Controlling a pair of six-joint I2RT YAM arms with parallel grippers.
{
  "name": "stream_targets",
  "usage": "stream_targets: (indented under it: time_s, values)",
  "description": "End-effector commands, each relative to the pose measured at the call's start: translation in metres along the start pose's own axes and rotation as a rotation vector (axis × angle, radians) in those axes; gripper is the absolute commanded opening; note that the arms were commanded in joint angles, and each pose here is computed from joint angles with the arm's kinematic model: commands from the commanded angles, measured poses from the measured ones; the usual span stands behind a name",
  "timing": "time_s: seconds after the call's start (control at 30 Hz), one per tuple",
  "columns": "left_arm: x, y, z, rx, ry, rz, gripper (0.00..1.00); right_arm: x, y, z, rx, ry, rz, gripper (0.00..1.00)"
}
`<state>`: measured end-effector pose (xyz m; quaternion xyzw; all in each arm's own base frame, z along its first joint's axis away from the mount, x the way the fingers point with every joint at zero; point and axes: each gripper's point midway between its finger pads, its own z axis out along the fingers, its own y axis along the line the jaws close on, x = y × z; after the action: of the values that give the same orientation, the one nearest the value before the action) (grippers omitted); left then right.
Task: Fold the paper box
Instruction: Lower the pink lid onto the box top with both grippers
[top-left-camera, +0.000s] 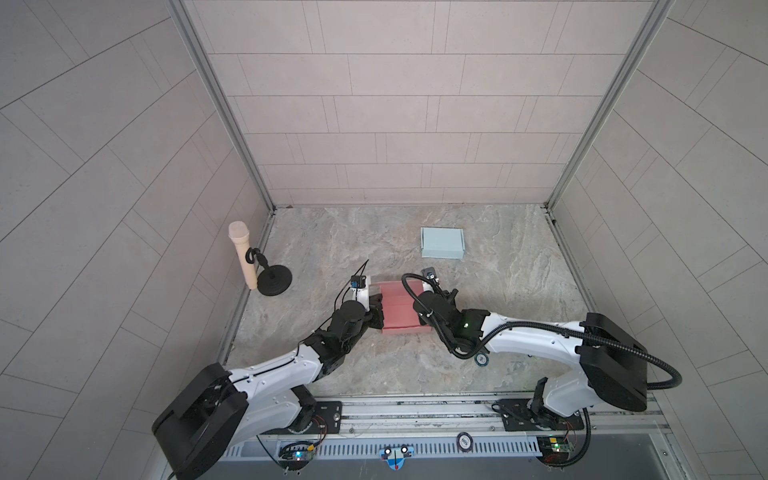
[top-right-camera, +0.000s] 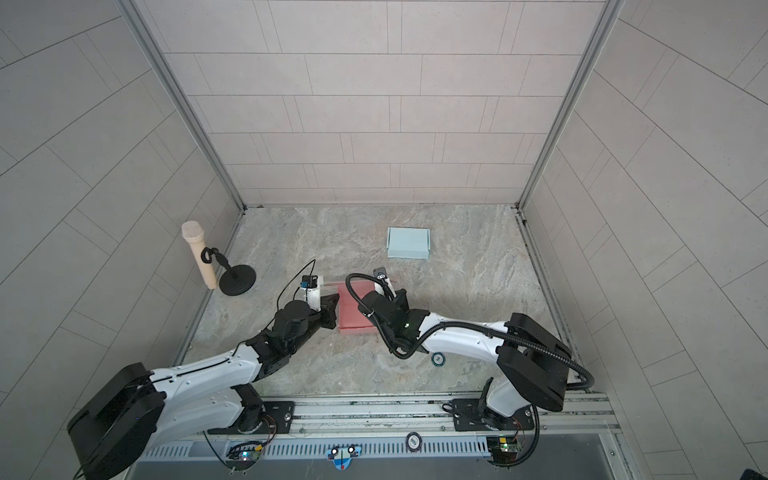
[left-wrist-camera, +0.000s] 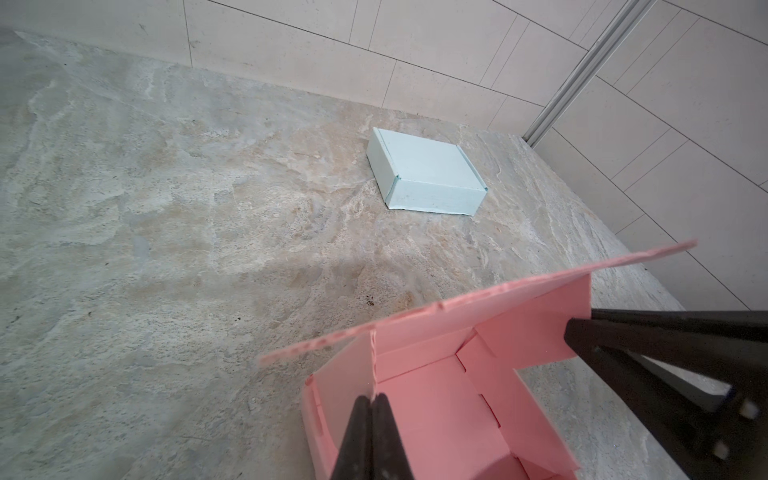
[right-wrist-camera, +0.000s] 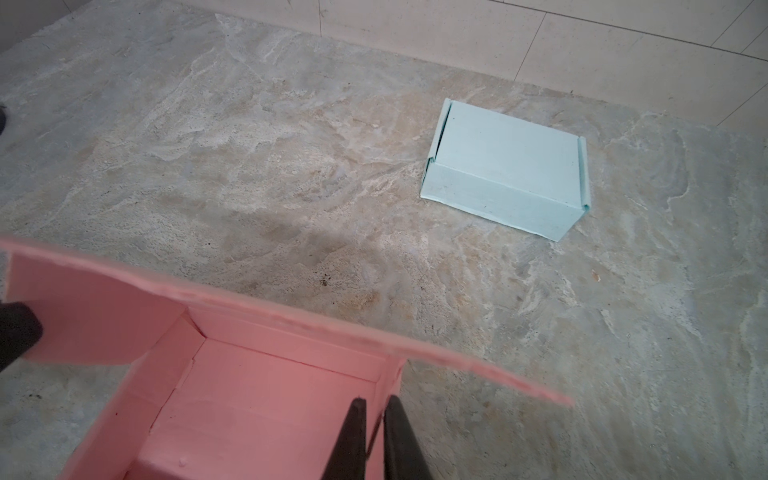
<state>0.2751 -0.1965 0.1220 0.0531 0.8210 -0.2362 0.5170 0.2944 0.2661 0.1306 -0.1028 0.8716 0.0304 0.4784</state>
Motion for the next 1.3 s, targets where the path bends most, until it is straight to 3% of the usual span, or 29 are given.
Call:
stream_targets:
  time_s: [0.0,0.63,1.13,1.27]
  values:
    - [0.003,0.001,-0.002,0.004,-0.027,0.001,0.00,0.005,0.000,-0.005,0.011,-0.015,0.018,0.13]
    - [0.030,0.020,-0.021,-0.068,-0.070,0.051,0.00,0.019,0.013,-0.014,0.004,-0.049,0.034,0.13]
    - [0.035,0.006,-0.020,-0.071,-0.028,0.006,0.00,0.034,0.004,-0.015,0.001,-0.054,0.052,0.13]
    - [0.040,0.006,-0.021,-0.092,-0.026,0.044,0.00,0.035,0.005,-0.014,-0.006,-0.064,0.048,0.13]
